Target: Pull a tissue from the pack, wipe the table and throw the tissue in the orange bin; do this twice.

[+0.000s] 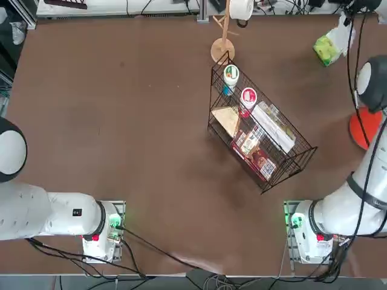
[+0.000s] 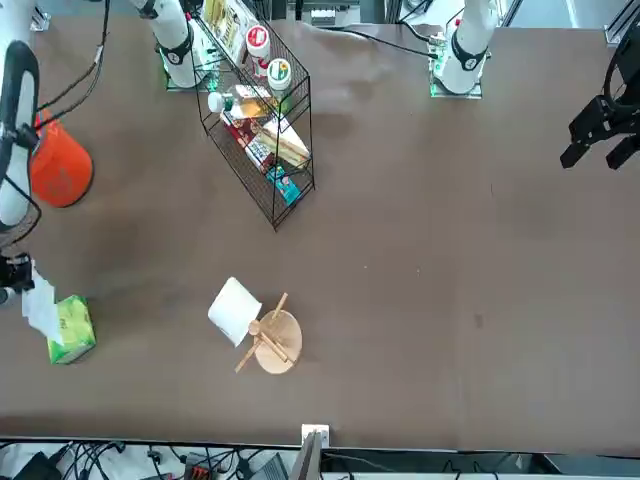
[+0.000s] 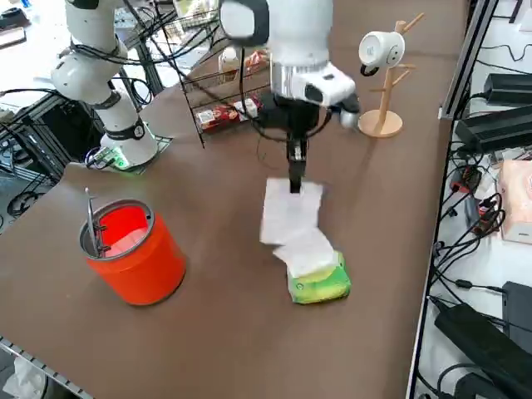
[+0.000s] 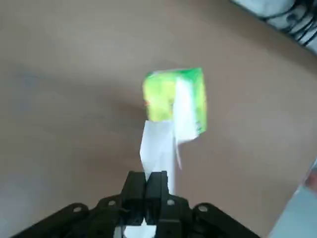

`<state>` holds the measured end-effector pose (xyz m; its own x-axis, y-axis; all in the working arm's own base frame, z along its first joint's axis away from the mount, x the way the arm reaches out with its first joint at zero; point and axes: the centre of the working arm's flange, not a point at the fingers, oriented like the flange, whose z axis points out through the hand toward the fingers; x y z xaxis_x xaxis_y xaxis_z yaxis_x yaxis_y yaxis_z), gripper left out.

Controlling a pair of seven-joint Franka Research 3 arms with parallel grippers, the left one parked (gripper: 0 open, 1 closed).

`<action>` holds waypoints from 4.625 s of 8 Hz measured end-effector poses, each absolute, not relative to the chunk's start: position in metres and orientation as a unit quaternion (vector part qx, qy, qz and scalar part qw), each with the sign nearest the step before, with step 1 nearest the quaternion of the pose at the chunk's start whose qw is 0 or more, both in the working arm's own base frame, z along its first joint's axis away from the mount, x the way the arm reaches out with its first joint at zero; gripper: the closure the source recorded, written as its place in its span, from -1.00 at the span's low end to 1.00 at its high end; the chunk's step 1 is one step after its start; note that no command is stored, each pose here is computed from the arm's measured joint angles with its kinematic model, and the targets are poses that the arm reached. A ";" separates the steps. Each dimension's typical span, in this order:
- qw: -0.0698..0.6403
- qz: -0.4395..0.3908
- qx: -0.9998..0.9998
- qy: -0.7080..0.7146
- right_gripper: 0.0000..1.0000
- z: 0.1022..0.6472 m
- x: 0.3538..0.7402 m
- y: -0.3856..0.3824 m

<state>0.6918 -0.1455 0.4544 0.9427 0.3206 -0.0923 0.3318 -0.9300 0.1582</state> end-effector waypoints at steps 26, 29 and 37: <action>0.035 -0.117 0.950 -0.287 0.93 0.224 0.475 0.102; 0.037 -0.119 0.948 -0.292 0.93 0.214 0.474 0.102; -0.005 -0.086 0.944 -0.318 0.93 0.190 0.482 0.154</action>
